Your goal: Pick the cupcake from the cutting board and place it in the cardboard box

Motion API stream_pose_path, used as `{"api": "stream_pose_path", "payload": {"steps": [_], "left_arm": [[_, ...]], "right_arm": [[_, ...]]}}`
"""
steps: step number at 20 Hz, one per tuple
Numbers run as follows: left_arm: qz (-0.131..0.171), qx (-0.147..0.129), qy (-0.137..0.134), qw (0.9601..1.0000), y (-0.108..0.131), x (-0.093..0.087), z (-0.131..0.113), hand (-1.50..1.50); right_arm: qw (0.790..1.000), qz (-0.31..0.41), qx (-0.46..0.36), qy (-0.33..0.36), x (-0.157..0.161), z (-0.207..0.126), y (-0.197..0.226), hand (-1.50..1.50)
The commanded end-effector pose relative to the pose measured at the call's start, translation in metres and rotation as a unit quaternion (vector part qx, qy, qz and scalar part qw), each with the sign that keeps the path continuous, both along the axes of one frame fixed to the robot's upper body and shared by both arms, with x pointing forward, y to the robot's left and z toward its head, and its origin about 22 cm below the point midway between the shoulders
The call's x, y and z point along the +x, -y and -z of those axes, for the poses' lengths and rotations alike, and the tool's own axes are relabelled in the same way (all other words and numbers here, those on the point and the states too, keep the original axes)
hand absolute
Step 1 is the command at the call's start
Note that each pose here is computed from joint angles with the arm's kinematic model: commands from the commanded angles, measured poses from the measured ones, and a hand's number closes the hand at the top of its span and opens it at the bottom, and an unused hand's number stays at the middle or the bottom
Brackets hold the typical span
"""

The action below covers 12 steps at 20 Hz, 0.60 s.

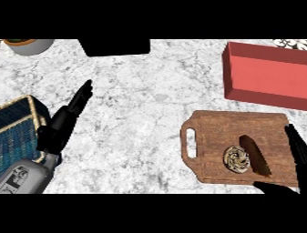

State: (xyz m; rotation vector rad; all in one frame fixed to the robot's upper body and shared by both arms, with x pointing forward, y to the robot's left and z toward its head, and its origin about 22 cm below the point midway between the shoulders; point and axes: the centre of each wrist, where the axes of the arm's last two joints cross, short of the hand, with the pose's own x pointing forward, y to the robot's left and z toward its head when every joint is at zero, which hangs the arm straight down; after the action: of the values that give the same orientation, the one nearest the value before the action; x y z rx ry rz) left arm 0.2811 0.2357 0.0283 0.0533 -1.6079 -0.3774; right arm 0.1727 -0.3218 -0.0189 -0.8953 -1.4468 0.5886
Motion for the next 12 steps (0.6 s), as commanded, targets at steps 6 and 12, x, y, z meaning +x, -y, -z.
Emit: {"api": "stream_pose_path", "payload": {"steps": [6, 12], "left_arm": [[0.019, -0.001, -0.013, 0.9997, 0.006, 0.000, -0.005, 0.00], [0.035, 0.002, -0.004, 0.9994, 0.012, 0.002, -0.003, 0.00]], "right_arm": [[0.986, 0.025, -0.165, -0.018, -0.070, -0.053, -0.031, -1.50], [0.981, 0.026, -0.125, -0.148, -0.096, -0.097, -0.082, -1.50]]}}
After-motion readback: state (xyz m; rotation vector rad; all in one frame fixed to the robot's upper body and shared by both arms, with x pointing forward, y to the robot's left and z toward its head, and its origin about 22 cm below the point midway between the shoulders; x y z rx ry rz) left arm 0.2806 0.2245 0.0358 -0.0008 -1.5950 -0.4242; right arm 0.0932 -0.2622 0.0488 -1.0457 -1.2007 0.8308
